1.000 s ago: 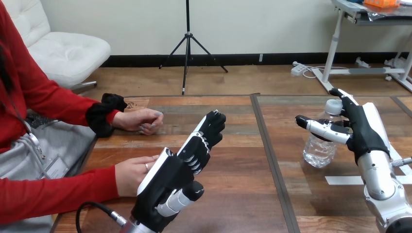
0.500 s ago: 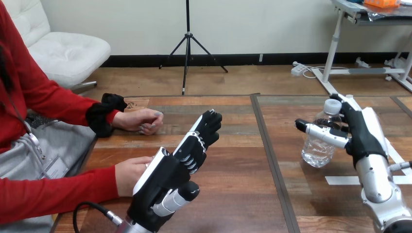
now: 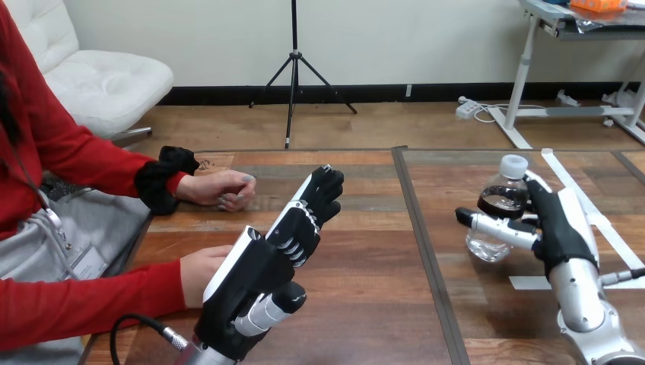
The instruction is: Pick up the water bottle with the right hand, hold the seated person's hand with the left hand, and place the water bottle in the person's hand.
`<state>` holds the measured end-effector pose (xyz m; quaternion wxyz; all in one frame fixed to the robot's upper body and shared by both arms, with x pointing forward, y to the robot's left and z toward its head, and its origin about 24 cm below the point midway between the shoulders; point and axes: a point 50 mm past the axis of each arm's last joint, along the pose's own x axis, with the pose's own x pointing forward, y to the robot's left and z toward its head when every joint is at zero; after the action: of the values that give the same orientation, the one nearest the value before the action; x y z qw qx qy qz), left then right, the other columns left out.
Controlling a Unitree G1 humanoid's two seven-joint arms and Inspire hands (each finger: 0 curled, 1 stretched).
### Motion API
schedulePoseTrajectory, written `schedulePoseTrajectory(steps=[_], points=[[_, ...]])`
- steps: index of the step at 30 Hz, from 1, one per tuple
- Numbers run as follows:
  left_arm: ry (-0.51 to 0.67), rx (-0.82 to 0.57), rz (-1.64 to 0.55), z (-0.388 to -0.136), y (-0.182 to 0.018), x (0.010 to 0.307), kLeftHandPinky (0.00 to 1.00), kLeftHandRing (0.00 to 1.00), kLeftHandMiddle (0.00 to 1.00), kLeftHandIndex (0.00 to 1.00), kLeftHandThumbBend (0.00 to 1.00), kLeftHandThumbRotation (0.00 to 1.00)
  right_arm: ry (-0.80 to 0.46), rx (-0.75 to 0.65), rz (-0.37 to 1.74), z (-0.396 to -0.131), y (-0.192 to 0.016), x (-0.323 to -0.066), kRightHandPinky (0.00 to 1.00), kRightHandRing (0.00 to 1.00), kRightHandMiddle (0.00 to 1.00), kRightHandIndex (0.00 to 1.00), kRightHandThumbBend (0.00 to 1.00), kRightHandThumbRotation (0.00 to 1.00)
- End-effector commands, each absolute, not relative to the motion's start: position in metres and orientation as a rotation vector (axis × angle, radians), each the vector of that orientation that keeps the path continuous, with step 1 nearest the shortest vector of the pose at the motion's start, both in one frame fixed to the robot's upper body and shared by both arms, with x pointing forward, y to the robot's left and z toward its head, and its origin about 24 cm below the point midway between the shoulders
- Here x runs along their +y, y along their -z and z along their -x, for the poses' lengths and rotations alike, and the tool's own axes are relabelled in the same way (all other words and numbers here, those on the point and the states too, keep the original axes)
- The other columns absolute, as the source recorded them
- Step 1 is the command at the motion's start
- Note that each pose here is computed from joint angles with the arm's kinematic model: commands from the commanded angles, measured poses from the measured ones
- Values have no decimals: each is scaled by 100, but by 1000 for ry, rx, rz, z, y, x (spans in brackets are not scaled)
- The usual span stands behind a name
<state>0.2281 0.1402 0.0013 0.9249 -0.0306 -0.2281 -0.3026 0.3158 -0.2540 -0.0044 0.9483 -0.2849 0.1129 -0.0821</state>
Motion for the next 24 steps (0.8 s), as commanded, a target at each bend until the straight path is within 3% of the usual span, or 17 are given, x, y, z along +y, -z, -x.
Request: schedulePoseTrajectory(steps=[1,24], points=[[612,-538,44,-235,-15,144,97,100,100,100,100,80,175,224,529,-322,1,-246,74,83,84,91,100,39],[622,-533,34,-233,-17,150,98,100,100,100,100,79,174,267,489,-317,13,-238,75,83,84,92,100,39]])
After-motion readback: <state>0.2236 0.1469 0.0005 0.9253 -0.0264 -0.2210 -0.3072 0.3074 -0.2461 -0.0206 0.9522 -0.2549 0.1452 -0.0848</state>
